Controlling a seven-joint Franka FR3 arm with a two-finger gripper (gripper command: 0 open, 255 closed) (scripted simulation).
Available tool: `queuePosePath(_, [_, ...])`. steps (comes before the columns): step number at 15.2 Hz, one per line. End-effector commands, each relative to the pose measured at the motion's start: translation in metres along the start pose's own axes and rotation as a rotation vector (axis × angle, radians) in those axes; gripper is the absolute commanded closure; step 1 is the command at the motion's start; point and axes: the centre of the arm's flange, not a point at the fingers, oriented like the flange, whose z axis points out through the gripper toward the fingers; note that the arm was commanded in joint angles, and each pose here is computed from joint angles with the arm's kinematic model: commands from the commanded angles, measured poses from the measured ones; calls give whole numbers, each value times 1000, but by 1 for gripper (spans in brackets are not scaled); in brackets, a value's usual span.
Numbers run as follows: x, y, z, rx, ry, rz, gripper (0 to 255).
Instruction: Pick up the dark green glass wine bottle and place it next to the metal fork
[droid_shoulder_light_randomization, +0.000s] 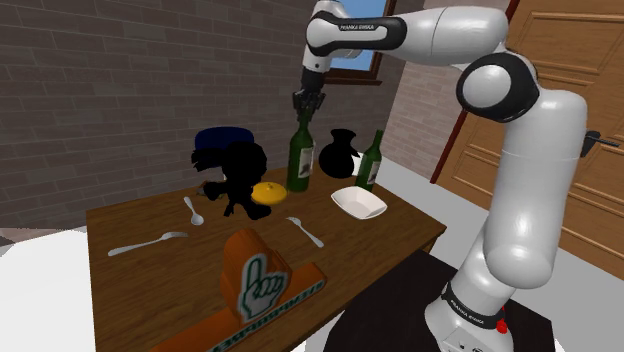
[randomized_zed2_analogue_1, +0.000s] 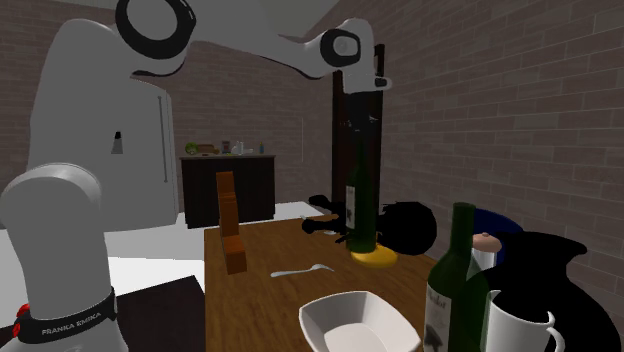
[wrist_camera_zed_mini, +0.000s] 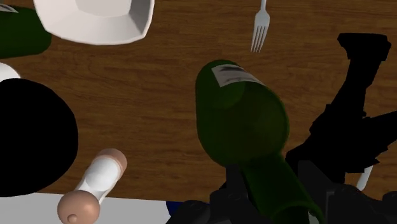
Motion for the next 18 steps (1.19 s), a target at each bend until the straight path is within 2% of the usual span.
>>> queuePosePath(1, [-7, -26, -1, 0, 1, 1, 255])
queuePosePath(18, [-50, -246, -4, 0, 1, 1, 255])
